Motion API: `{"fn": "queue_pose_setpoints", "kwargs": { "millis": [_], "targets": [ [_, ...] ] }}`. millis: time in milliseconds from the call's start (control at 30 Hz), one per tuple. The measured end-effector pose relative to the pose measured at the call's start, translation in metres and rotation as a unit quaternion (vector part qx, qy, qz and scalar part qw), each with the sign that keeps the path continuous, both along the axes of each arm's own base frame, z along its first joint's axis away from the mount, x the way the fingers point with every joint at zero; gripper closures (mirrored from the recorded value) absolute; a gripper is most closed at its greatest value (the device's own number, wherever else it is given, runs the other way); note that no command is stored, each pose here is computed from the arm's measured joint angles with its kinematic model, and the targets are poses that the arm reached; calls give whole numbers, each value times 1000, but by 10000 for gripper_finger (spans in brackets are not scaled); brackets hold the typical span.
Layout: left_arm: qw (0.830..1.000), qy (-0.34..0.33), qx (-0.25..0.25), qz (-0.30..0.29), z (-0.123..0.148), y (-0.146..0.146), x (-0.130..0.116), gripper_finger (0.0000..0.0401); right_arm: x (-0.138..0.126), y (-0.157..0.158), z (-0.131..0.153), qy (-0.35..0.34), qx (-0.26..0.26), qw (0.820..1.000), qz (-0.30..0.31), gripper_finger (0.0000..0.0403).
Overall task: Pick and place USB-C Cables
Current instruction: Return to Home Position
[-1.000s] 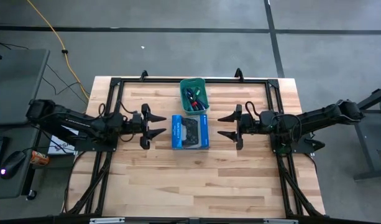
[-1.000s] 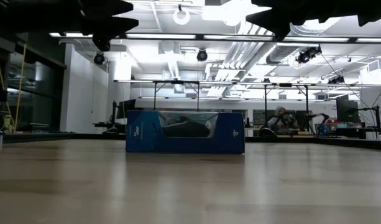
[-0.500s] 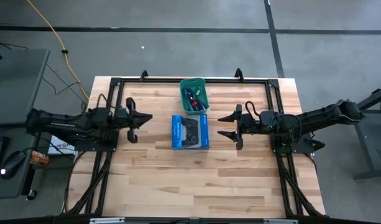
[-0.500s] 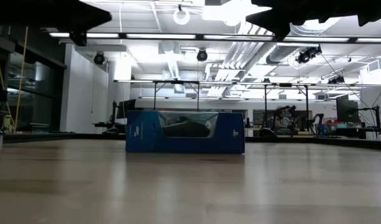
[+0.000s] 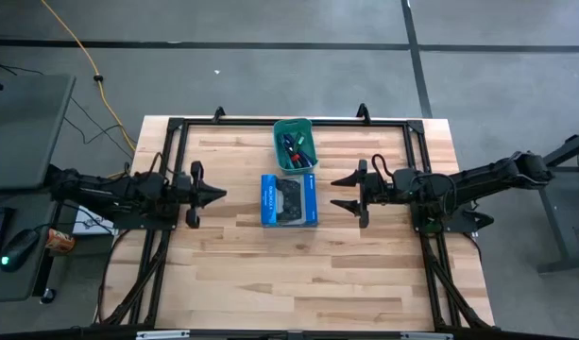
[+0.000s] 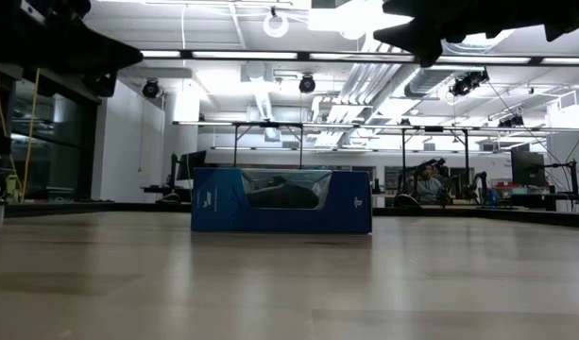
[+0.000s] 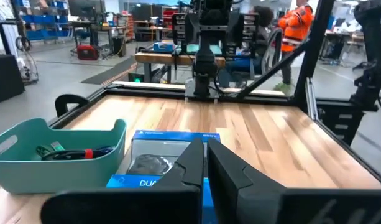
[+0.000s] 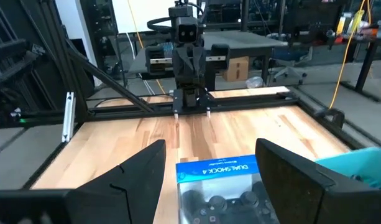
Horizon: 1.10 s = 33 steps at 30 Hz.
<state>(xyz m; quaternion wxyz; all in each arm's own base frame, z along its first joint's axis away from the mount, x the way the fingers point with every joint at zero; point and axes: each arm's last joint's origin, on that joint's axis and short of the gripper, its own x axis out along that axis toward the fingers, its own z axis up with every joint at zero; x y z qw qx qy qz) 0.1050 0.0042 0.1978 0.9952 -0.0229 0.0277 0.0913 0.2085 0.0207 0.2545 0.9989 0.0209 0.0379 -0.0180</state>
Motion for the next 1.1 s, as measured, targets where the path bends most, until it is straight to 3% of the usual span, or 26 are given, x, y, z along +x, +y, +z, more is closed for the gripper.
{"fn": "queue_pose_setpoints", "kwargs": {
  "millis": [300, 633, 1100],
  "targets": [
    [1000, -12, 26, 11, 0, 3, -12, 401, 0, 0, -1, 5, 12, 1000, -1, 162],
    [999, -32, 11, 9, -27, 6, -9, 401, 0, 0, -1, 6, 18, 1000, -2, 162],
    [999, -36, -4, -9, -30, 6, -7, 401, 0, 0, -2, 9, 40, 999, -1, 162]
  ]
}}
